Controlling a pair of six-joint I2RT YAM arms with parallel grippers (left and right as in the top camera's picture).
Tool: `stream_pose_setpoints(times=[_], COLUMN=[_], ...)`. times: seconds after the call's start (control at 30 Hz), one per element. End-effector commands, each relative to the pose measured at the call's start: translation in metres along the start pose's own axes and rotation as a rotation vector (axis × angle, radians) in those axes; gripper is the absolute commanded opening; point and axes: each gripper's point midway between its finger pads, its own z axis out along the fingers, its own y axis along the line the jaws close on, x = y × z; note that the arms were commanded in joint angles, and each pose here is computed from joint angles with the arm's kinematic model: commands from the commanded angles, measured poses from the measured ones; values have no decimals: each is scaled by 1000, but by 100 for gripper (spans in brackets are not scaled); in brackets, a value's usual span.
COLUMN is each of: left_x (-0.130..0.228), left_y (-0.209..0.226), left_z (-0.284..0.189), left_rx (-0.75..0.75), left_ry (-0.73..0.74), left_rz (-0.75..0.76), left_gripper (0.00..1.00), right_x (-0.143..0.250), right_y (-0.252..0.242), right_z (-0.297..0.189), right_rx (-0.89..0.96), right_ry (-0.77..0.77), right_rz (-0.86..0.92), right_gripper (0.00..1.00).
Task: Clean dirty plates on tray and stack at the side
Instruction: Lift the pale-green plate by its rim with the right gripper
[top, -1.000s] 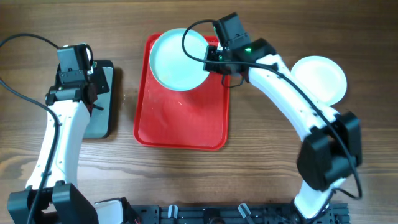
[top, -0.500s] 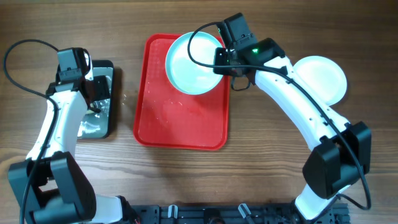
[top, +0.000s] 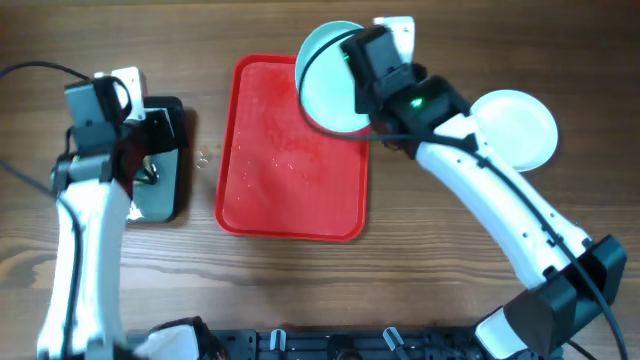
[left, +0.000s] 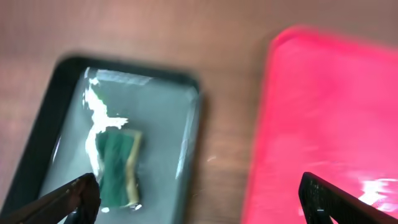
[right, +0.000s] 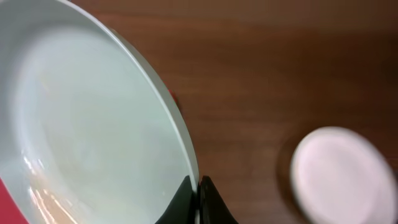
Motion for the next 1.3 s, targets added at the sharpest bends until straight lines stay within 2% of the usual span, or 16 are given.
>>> stream_pose_setpoints(times=[0.0,0.2,0.43,0.53,0.87,1.27], left_x=[-25,-42,-48,-48,-43,-43], left_y=[-30,-38,-50,-52,-58,-58], left_z=[-50,-109,-169,-189,-192,-192], left_rx=[152,164,204,206,239,239], left_ry=[-148,-308,-466,-519,-509,-508], left_rz=[-6,2,20,32,40,40], left_gripper=[100,100,100,100,100,100], right_x=[-33,-40,-23,-12,5,-12], right_y=[-6,9,32,49,90,103], right_z=[-36,-54,-42,-34,-25,-30], right_rx=[182,305,420,506,656,674], right_ry=[-182,-277,-282,-286,-306,-330], right_rz=[-110,-220,-332,-447,-685,-707], right_gripper=[5,4,4,4,4,4])
